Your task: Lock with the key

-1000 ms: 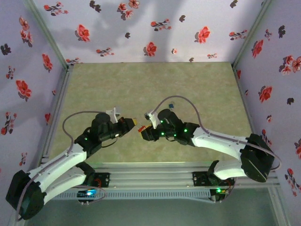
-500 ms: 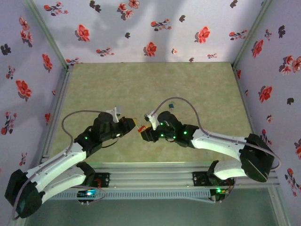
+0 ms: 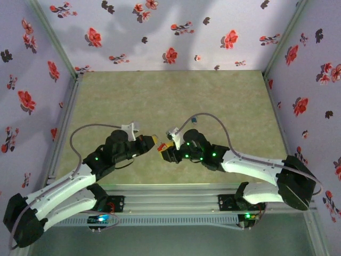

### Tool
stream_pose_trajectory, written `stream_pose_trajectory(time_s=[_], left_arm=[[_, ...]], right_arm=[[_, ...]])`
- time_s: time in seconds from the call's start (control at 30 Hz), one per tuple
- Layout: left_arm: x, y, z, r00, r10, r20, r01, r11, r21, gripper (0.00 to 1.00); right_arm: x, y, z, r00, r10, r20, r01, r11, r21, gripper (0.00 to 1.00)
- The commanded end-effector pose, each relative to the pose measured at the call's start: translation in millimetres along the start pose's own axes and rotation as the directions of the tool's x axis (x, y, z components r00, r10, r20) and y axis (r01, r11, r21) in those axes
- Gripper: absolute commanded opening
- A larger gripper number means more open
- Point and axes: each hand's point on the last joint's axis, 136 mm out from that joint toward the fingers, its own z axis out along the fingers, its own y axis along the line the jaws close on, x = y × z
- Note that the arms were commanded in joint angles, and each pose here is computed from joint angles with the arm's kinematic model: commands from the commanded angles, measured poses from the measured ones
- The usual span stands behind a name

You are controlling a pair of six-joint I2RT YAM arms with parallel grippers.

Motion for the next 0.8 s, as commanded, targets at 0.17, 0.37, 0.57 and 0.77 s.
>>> stream_pose_trajectory(time_s=[0.17,0.37,0.57,0.77], left_arm=[[32.1,-17.8,-4.9,0.992,0.072,-0.108,-0.06,0.992,0.109,0.0],[37.7,-19.7,-9.7,0.988,0.103,-0.114,-0.088,0.988,0.13,0.0],[48.5,-14.2,-5.1,0.985,0.106,-0.137,-0.087,0.987,0.135,0.0],[55.5,-14.9,-2.3,0.981,0.114,-0.158,-0.093,0.986,0.137,0.0]], right_arm=[[-25.1,-18.0,-9.1,0.99,-0.015,0.139,0.003,0.997,0.083,0.0],[-28.8,-17.3,-13.9,0.984,-0.019,0.175,0.005,0.997,0.082,0.0],[-33.7,-16.7,-15.7,0.981,-0.013,0.192,-0.002,0.997,0.081,0.0],[-42.6,-19.4,-20.4,0.975,-0.003,0.223,-0.021,0.994,0.104,0.0]])
